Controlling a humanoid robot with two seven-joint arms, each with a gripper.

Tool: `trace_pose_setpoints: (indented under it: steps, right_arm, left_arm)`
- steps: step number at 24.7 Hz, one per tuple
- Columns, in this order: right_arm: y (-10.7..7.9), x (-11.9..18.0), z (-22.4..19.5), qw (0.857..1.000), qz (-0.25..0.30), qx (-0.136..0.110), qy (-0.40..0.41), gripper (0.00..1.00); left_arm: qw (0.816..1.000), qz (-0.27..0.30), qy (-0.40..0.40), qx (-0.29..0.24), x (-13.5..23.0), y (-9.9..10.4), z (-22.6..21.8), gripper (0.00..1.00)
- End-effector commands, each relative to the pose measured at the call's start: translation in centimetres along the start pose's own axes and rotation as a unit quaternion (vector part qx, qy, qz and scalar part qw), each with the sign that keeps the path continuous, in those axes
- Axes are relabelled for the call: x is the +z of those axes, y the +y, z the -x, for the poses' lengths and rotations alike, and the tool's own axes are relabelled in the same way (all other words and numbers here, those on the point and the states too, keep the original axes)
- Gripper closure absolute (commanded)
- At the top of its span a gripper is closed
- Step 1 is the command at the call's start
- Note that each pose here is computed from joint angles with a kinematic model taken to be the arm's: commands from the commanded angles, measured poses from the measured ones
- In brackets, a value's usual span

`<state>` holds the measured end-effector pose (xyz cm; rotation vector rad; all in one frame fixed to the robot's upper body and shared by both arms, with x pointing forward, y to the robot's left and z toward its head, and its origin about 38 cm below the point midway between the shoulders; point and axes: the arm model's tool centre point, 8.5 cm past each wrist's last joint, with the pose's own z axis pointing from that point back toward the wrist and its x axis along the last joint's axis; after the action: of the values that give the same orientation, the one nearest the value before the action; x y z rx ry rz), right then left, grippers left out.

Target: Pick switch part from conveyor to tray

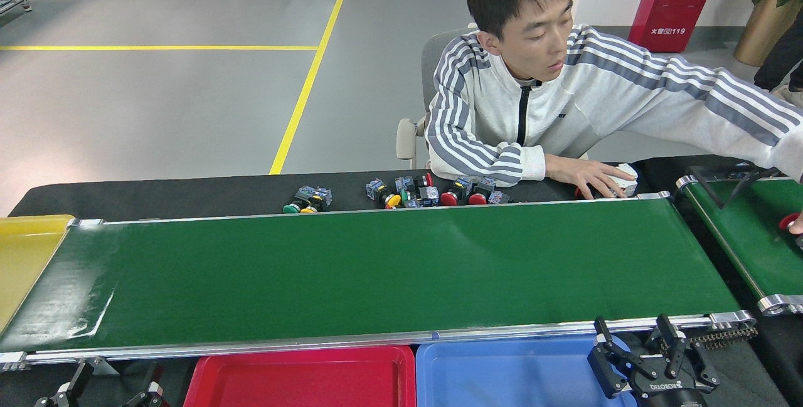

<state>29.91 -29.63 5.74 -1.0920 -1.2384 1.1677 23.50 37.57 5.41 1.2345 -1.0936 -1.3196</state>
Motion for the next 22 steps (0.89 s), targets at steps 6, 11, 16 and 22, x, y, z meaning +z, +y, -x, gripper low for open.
trace_pose_setpoints:
  steps: [6,11,16,22]
  right_arm:
    - [-0.8,-0.7,-0.5,1.000,0.012,0.005,-0.014,0.00]
    - [-0.4,-0.6,-0.3,1.000,0.007,0.006,-0.011,0.00]
    - [-0.2,-0.5,-0.4,1.000,0.005,0.005,-0.011,0.00]
    - [-0.2,-0.6,-0.4,1.000,0.006,0.003,-0.010,0.00]
  left_arm:
    - [1.000,-0.008,0.001,-0.004,-0.1,0.4,0.3,0.00]
    - [0.999,-0.035,0.001,-0.004,-0.2,0.9,0.3,0.00]
    - [0.999,-0.050,0.008,-0.004,-0.1,1.2,0.8,0.00]
    - [0.998,-0.051,0.021,-0.007,0.2,1.3,1.6,0.00]
